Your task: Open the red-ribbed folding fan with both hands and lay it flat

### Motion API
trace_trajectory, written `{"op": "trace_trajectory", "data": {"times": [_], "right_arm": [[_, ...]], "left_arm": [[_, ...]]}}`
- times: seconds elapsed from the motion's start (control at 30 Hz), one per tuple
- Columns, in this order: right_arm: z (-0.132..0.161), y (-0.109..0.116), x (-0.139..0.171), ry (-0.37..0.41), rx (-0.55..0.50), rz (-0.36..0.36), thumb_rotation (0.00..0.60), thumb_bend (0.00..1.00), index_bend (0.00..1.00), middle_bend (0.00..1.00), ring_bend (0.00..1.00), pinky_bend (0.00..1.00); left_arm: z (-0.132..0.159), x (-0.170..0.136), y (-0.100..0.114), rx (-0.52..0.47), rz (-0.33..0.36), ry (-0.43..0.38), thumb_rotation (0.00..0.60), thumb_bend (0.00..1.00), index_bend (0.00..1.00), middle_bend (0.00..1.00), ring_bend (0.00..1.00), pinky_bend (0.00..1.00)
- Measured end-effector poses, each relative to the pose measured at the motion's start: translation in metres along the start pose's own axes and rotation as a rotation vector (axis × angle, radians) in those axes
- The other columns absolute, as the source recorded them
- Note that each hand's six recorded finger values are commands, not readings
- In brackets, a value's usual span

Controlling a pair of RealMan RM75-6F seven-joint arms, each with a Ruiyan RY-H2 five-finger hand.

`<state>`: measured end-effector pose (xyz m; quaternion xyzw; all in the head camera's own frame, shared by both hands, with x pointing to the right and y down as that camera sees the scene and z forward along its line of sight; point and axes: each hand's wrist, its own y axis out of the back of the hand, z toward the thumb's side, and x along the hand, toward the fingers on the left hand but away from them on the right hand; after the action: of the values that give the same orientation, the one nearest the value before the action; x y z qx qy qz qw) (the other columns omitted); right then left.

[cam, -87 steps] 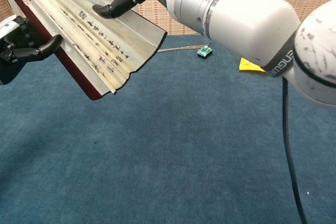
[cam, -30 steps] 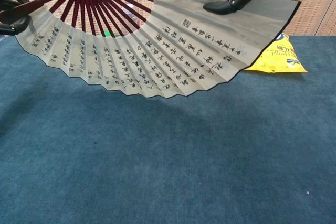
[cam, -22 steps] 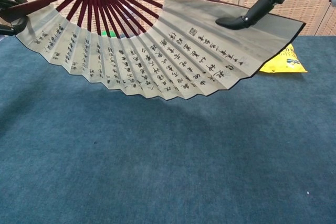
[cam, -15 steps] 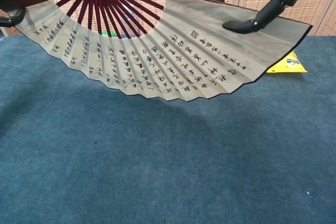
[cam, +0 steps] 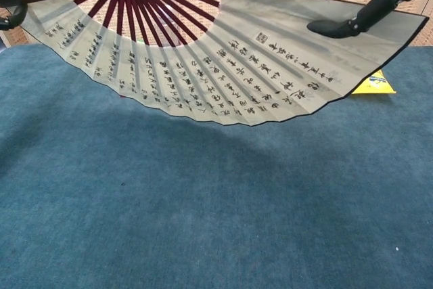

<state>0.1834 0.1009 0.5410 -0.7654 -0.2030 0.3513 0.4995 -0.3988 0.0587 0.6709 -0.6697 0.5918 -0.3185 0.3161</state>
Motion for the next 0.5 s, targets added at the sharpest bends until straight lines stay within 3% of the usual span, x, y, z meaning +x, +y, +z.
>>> {"op": "trace_trajectory", "data": {"times": [0.17, 0.5], "right_arm": [[0.003, -0.006, 0.006, -0.001, 0.104, -0.01, 0.6, 0.34, 0.7, 0.12, 0.0, 0.0], [0.034, -0.022, 0.011, 0.079, 0.278, -0.047, 0.6, 0.34, 0.65, 0.12, 0.0, 0.0]], "left_arm": [[0.0, 0.0, -0.006, -0.012, -0.019, 0.008, 0.6, 0.47, 0.19, 0.28, 0.21, 0.19], [-0.003, -0.021, -0.015, -0.03, -0.054, 0.01, 0.6, 0.47, 0.04, 0.16, 0.16, 0.17]]}}
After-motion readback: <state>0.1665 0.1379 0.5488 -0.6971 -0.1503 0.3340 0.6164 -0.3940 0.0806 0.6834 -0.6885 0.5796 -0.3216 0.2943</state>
